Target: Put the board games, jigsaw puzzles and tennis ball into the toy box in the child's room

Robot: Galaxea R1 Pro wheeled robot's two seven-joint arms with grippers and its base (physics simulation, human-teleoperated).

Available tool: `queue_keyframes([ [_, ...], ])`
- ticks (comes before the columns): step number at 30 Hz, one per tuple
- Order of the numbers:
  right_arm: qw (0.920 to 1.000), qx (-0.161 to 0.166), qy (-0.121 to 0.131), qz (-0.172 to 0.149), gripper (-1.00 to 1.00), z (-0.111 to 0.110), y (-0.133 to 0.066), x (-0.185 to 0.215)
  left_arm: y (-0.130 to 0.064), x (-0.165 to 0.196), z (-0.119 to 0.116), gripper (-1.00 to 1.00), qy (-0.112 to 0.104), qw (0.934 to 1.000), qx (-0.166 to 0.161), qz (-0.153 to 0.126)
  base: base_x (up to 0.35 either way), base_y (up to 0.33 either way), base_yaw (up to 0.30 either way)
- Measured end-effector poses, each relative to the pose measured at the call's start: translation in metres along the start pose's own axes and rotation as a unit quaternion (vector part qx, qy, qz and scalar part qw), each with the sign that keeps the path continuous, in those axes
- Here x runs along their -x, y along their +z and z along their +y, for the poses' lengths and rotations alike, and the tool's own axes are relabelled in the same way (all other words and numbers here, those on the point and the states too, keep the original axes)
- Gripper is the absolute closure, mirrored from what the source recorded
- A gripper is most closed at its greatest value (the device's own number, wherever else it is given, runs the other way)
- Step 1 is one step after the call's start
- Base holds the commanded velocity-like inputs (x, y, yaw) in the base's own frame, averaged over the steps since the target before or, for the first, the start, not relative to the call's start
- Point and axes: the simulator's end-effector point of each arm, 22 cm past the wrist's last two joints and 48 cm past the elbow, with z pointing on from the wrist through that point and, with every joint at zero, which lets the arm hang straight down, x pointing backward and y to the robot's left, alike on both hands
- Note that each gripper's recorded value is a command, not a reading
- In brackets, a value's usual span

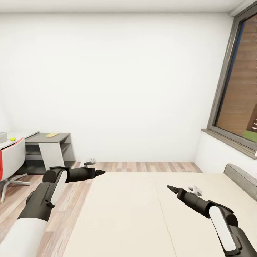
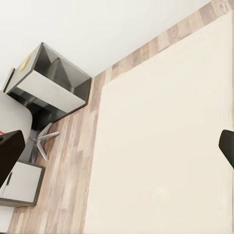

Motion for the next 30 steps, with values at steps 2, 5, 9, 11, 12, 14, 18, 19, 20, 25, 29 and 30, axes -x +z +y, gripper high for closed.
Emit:
queue_keyframes([
  [2,1.0000,0.000,0.000,0.000,-1.00,0.0002,0.0000,-0.0001,0.0000,0.0000,0.0000,-1.00,0.000,1.0000,0.000,0.000,0.000,-0.149,0.000],
  [5,1.0000,0.001,0.000,0.000,-1.00,0.0002,0.0000,-0.0002,0.0000,0.0000,0.0000,-1.00,0.000,1.0000,0.000,0.000,0.000,-0.149,0.000],
  [9,1.0000,0.000,0.000,0.000,-1.00,0.0001,0.0000,-0.0002,0.0000,0.0000,0.0000,-1.00,0.000,1.0000,0.000,0.000,0.000,-0.149,0.000],
  [11,1.0000,0.000,0.000,0.000,-1.00,0.0001,0.0000,-0.0002,0.0000,0.0000,0.0000,-1.00,0.000,1.0000,0.000,0.000,0.000,-0.149,0.000],
  [12,1.0000,0.000,0.000,0.000,-1.00,0.0001,0.0000,-0.0003,0.0000,0.0000,0.0000,-1.00,0.000,1.0000,0.000,0.000,0.000,-0.149,0.000],
  [14,1.0000,0.000,0.000,0.001,-1.00,0.0001,0.0000,-0.0003,0.0000,0.0000,0.0000,-1.00,0.000,1.0000,0.000,0.000,0.000,-0.149,0.000],
  [18,1.0000,0.001,0.000,0.000,-1.00,0.0002,-0.0003,0.0002,0.0000,0.0000,0.0000,-1.00,0.000,1.0000,0.000,0.000,0.000,-0.149,0.000],
  [19,1.0000,0.001,0.000,0.000,-1.00,0.0002,-0.0003,0.0003,0.0000,0.0000,0.0000,-1.00,0.000,1.0000,0.000,0.000,0.000,-0.149,0.000],
  [20,1.0000,0.002,0.000,0.000,-1.00,0.0003,-0.0004,0.0004,0.0000,0.0000,0.0000,-1.00,0.000,1.0000,0.000,0.000,0.000,-0.149,0.000],
  [25,1.0000,0.003,0.000,0.000,-1.00,0.0007,-0.0006,0.0007,0.0000,0.0000,0.0000,-1.00,0.000,1.0000,0.000,0.000,0.000,-0.143,0.000],
  [29,1.0000,0.003,0.001,0.000,-1.00,0.0005,-0.0008,0.0010,-0.0001,0.0001,0.0001,-1.00,0.000,1.0000,0.000,0.000,0.000,-0.063,0.000],
  [30,1.0000,0.003,0.001,0.000,-1.00,0.0005,-0.0008,0.0010,-0.0001,0.0002,0.0002,-1.00,0.000,1.0000,0.000,0.000,0.000,-0.024,0.000],
])
